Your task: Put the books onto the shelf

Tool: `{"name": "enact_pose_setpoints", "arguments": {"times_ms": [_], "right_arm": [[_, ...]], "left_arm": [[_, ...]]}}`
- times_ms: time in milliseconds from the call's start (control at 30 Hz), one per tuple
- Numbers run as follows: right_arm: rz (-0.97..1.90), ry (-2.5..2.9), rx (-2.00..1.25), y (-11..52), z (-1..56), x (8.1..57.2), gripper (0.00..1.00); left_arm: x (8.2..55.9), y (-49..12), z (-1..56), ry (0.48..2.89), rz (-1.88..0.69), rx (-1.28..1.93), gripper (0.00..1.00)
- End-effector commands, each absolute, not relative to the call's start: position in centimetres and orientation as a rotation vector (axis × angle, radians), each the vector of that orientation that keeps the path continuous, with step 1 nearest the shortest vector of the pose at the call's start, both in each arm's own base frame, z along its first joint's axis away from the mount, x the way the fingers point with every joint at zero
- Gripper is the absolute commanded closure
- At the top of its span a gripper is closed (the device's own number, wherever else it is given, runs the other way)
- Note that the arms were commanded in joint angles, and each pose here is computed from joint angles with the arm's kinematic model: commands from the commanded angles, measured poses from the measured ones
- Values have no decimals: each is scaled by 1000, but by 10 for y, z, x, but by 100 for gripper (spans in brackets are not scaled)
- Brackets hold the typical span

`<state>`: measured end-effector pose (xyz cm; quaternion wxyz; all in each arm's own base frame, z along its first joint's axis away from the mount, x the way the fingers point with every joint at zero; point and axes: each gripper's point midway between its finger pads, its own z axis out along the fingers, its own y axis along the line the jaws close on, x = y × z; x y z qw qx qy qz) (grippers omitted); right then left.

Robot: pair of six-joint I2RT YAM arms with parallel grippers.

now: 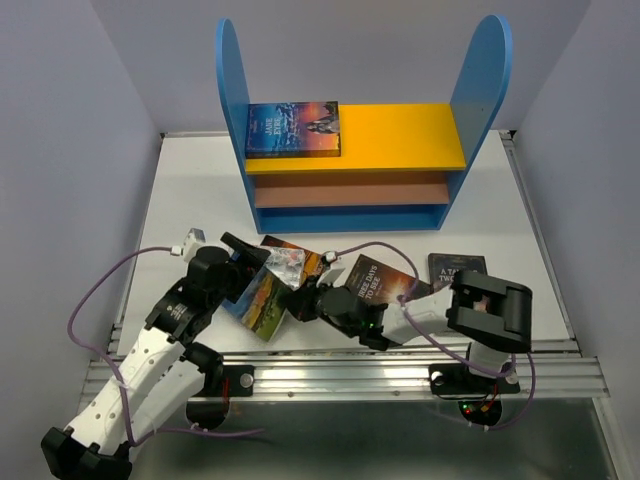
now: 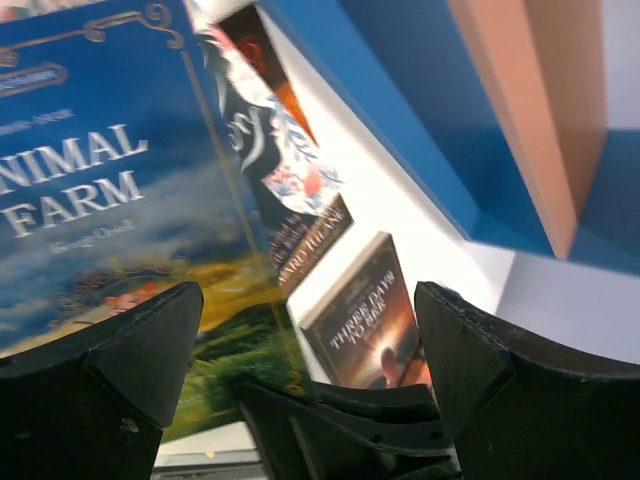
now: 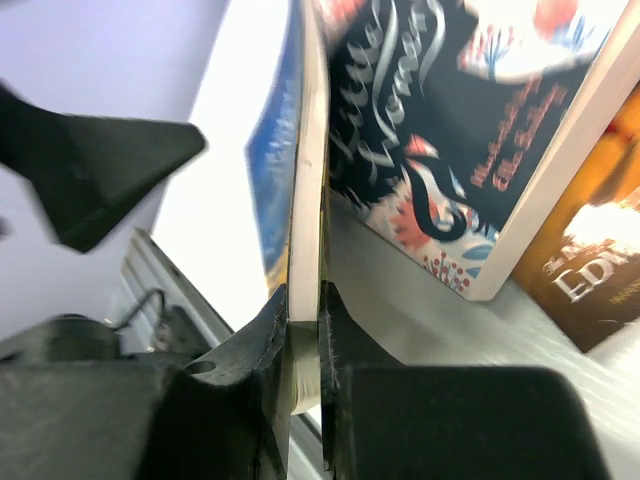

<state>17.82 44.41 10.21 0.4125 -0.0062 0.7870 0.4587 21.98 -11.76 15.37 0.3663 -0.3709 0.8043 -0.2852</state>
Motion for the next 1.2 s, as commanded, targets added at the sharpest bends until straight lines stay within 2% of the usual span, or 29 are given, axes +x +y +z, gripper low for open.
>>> {"name": "enact_pose_setpoints", "arguments": {"times_ms": [0, 200, 400, 567, 767, 967, 1167], "right_arm": [[1232, 1730, 143, 421, 190, 195, 99], [1232, 1634, 238, 374, 240, 205, 99], [1183, 1592, 261, 348, 267, 206, 99], [1215, 1542, 290, 328, 297, 202, 99], [1269, 1529, 269, 329, 313, 195, 99], [1355, 1554, 278, 341, 315, 188, 99], [1415, 1514, 348, 335, 328, 188, 99]], "left_arm": [[221, -135, 178, 2083, -827, -791, 1], [224, -148, 187, 2049, -922, -713, 1], [220, -171, 208, 1991, -1115, -599, 1], [216, -178, 206, 1993, -1173, -579, 1], [212, -180, 214, 1954, -1222, -565, 1], [207, -198, 239, 1817, -1438, -464, 1], [209, -200, 237, 1813, -1445, -462, 2]]}}
